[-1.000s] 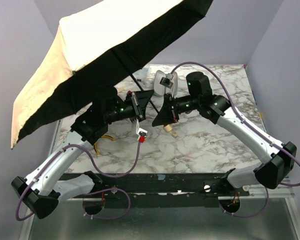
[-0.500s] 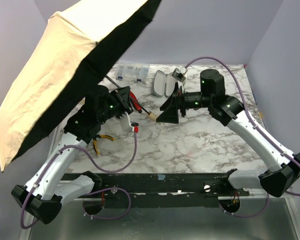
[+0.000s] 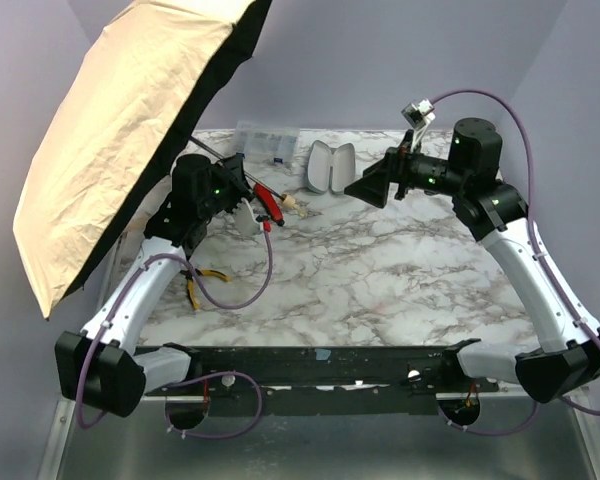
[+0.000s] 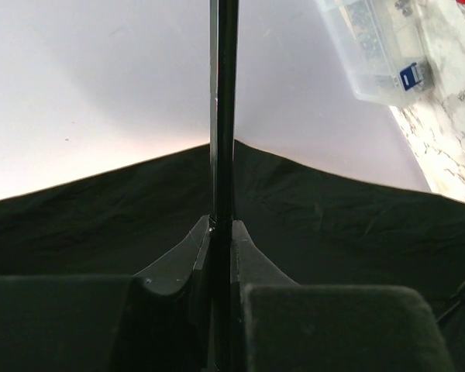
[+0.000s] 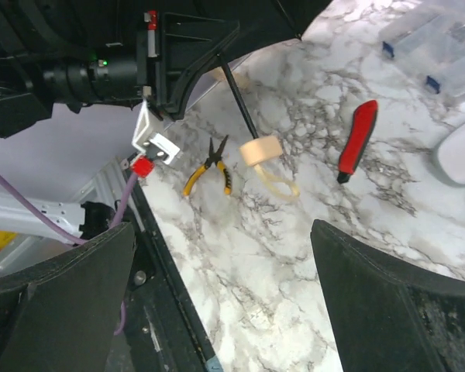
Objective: Open the umbrella
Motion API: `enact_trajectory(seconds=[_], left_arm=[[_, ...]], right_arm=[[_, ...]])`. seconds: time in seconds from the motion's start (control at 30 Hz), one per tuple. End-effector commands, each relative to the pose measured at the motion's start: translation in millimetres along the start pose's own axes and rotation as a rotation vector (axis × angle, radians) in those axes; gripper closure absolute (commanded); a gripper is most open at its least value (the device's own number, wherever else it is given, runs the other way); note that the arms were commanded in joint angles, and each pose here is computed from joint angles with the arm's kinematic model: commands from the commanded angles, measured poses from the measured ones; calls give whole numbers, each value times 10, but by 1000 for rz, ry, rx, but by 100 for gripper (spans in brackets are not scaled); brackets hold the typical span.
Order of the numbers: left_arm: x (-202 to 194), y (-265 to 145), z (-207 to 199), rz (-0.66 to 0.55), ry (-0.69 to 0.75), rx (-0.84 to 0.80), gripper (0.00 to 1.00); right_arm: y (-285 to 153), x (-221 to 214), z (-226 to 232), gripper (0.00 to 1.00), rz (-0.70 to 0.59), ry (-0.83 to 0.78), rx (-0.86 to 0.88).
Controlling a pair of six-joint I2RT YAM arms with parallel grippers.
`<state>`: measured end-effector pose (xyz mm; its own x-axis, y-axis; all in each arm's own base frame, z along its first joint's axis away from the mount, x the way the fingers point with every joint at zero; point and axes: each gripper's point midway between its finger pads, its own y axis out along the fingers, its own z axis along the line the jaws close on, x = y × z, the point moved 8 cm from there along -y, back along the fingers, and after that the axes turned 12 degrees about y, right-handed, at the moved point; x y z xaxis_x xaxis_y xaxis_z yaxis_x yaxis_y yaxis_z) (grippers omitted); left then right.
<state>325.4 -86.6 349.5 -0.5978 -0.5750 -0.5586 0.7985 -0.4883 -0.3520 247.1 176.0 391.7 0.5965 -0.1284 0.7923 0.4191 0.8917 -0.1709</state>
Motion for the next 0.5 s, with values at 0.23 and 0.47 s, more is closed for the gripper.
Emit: enact_trajectory(seconds=[0.23,0.47], left_arm=[[-298,495,-193,281,324,-65,100],[-73,656,-506,258,267,-99,63]], right_arm=[[-349,-34,75,2,-50,-38,-104],[-399,-150,12,2,-24,-46,-153]])
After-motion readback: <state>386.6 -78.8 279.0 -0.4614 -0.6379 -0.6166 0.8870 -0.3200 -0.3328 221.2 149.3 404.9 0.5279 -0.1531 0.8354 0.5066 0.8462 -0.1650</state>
